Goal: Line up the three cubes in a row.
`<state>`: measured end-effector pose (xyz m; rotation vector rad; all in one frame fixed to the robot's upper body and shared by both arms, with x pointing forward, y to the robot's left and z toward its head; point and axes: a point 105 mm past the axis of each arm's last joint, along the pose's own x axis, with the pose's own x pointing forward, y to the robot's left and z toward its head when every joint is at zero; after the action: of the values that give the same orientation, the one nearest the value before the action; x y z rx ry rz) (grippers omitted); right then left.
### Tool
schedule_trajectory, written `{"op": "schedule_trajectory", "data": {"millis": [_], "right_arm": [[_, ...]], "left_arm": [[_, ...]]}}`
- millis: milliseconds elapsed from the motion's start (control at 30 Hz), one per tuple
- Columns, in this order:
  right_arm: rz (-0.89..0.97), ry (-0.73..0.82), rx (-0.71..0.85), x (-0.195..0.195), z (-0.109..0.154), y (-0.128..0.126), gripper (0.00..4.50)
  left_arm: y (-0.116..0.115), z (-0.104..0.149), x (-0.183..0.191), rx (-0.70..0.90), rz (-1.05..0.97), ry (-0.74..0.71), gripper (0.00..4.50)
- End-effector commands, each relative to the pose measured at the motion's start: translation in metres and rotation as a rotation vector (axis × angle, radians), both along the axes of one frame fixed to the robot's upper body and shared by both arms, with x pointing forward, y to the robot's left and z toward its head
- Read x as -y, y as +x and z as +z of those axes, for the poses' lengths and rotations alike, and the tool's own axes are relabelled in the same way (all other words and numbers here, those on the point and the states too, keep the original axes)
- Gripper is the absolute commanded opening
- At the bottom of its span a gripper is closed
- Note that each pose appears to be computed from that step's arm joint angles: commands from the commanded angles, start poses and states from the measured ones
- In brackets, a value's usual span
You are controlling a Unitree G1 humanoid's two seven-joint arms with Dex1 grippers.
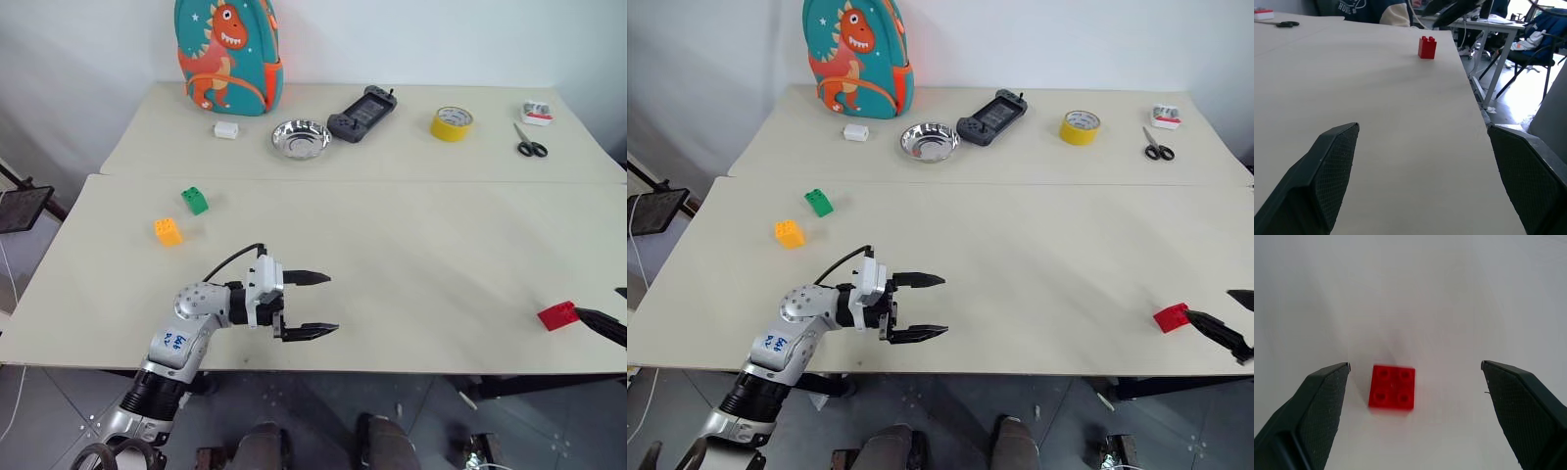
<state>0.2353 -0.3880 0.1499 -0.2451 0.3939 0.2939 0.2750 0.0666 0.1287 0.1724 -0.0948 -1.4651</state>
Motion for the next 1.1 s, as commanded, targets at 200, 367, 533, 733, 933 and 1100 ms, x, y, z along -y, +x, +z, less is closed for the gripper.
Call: {"op": "schedule_trajectory", "data": {"millis": [200,367,533,733,933,1100], "right_arm": [[-0.008,-0.064,-0.118,0.007,-0.028,0.017,4.50],[0.050,-0.083,-0.109,0.001,-0.029,0.024,3.90],[0.158,-0.089,-0.142,-0.012,-0.028,0.023,2.26],[0.513,-0.055,-0.068,-0.085,0.007,0.046,1.53],[0.983,-0.108,-0.070,-0.214,0.024,0.073,1.53],[1.107,-0.199,-0.075,-0.263,0.003,0.097,1.53]], "left_arm": [[-0.011,0.008,-0.008,0.047,-0.043,-0.004,4.48],[-0.007,0.009,-0.010,0.060,-0.032,0.006,4.50],[-0.005,0.008,-0.014,0.064,-0.011,0.015,4.50],[-0.004,0.005,-0.029,0.058,0.054,0.033,4.50],[-0.002,-0.010,-0.065,0.024,0.217,0.065,4.50],[-0.012,-0.014,-0.087,0.005,0.310,0.075,4.50]]}}
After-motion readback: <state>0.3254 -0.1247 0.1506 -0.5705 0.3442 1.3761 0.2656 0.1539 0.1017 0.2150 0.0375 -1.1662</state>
